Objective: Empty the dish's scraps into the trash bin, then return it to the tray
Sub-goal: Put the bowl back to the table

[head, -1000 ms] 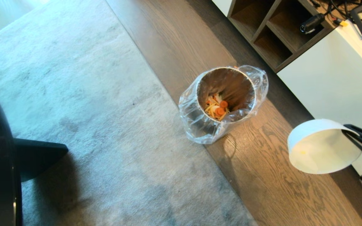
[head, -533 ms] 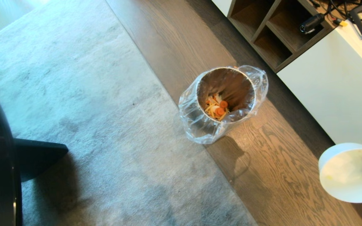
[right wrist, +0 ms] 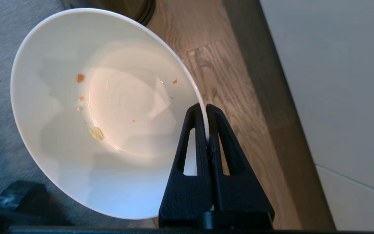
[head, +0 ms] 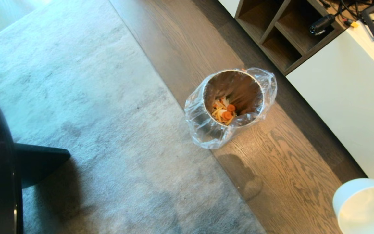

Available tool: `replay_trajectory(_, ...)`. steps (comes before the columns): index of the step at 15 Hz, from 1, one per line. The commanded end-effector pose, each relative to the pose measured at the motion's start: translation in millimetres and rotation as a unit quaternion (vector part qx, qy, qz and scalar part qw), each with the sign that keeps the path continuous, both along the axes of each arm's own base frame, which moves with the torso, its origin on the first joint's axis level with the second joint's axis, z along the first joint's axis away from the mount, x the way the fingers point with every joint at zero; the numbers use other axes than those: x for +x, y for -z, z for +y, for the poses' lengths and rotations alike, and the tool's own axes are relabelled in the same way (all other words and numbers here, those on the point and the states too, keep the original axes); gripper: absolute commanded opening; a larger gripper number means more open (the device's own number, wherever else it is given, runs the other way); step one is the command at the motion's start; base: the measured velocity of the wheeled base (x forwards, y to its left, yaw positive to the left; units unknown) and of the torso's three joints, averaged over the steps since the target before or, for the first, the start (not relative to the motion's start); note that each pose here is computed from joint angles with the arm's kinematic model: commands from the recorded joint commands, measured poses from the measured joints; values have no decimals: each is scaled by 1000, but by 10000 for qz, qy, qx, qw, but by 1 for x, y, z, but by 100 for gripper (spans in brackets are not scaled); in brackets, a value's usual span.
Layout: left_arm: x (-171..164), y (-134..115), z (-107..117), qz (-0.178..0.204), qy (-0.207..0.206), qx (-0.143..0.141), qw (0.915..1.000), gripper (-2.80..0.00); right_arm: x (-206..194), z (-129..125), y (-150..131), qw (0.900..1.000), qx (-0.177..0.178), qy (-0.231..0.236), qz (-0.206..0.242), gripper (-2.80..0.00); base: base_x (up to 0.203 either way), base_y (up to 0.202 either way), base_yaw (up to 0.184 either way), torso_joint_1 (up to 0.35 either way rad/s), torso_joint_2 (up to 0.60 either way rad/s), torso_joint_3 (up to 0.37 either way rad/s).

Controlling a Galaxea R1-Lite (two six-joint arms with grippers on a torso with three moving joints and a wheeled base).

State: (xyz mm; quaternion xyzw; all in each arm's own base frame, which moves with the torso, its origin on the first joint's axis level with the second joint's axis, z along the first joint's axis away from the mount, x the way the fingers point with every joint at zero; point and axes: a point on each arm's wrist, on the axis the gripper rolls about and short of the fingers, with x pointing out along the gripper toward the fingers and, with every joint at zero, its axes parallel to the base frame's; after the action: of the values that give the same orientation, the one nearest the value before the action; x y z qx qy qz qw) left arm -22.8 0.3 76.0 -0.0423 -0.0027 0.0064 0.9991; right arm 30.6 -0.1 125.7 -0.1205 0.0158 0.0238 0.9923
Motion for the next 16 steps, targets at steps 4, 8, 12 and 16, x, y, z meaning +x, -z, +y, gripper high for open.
replay_trajectory(4, 0, 0, 0, -6, -4, -6, 10000, -280, -29, 4, 32, 9981, 105, -374, 479, -280, 0, 0, 0, 0, 0, 0)
replay_trajectory(8, 0, 0, 0, -6, -4, -6, 10000, -280, -37, 2, 40, 9990, 122, -38, 438, -280, 0, 0, 0, 0, 0, 0)
replay_trajectory(12, 0, 0, 0, -6, -4, -6, 10000, -280, -48, 1, 48, 9994, 309, 40, 175, -280, 0, 0, 0, 0, 0, 0)
replay_trajectory(16, 0, 0, 0, -6, -4, -6, 10000, -280, -53, 1, 50, 9975, 689, 16, -147, -280, 0, 0, 0, 0, 0, 0)
